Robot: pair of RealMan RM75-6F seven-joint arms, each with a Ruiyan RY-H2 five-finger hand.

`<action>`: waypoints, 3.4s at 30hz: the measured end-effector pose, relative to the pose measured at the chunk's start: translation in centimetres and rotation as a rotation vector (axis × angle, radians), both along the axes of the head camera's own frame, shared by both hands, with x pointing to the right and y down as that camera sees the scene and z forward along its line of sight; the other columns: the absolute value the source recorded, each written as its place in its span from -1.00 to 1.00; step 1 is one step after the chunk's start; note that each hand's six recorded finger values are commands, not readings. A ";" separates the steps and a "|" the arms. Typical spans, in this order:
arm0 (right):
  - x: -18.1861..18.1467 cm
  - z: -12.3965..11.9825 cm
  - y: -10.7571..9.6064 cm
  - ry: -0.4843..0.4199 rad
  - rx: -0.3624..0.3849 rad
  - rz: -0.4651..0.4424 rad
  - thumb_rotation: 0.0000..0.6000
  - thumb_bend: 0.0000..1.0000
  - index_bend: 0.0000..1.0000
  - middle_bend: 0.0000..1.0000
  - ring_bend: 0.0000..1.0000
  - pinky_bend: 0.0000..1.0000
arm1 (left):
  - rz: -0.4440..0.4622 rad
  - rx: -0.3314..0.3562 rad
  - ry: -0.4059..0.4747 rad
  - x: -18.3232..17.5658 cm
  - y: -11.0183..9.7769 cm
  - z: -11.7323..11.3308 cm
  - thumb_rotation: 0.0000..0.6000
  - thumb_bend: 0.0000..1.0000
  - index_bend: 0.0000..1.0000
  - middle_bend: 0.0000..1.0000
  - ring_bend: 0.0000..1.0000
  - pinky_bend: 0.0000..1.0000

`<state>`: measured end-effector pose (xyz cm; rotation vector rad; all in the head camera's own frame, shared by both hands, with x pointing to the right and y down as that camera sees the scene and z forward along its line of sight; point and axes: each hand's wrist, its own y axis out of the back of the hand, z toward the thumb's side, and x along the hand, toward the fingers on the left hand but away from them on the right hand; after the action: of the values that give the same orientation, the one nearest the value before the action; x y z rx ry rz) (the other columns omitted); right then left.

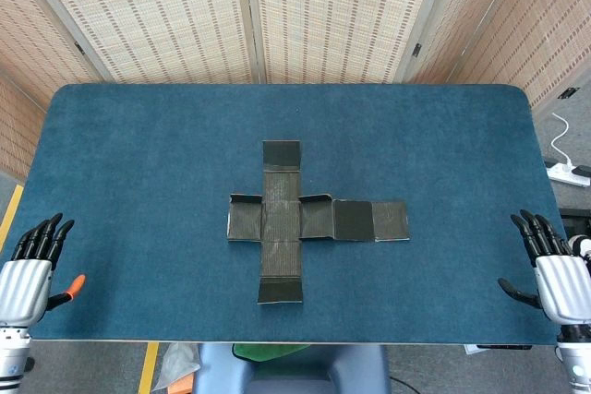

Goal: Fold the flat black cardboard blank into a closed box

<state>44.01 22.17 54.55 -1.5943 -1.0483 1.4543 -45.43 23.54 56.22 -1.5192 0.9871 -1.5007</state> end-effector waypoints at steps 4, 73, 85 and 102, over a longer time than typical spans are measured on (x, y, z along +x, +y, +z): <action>-0.3 -0.3 -0.3 -0.016 -0.003 -0.011 1.00 -0.76 -1.00 -0.94 -0.94 -0.57 | 0.001 0.007 0.004 0.0 0.0 -0.2 1.00 -0.51 -0.98 -1.00 -0.95 -0.76; -24.2 19.8 -12.0 -0.063 -0.695 -0.111 1.00 -0.87 -1.00 -0.96 0.39 0.90 | -0.021 -0.072 0.035 -1.6 1.6 2.3 1.00 -0.51 -0.96 -1.00 -0.96 -0.77; -24.9 20.7 -12.2 -0.006 -0.683 -0.118 1.00 -0.87 -1.00 -0.96 0.39 0.90 | -0.022 -0.077 0.039 -1.8 1.7 2.6 1.00 -0.51 -0.96 -1.00 -0.95 -0.76; -26.6 21.7 -12.3 0.054 -0.638 -0.135 1.00 -0.64 -0.11 -0.38 0.48 0.93 | -0.023 -0.078 0.054 -2.0 1.4 3.3 1.00 -0.51 -0.91 -1.00 -0.95 -0.76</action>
<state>17.44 9.87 76.25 -1.9925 -0.4419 1.8335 -47.47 24.90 59.55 -1.6164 0.9905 -1.5372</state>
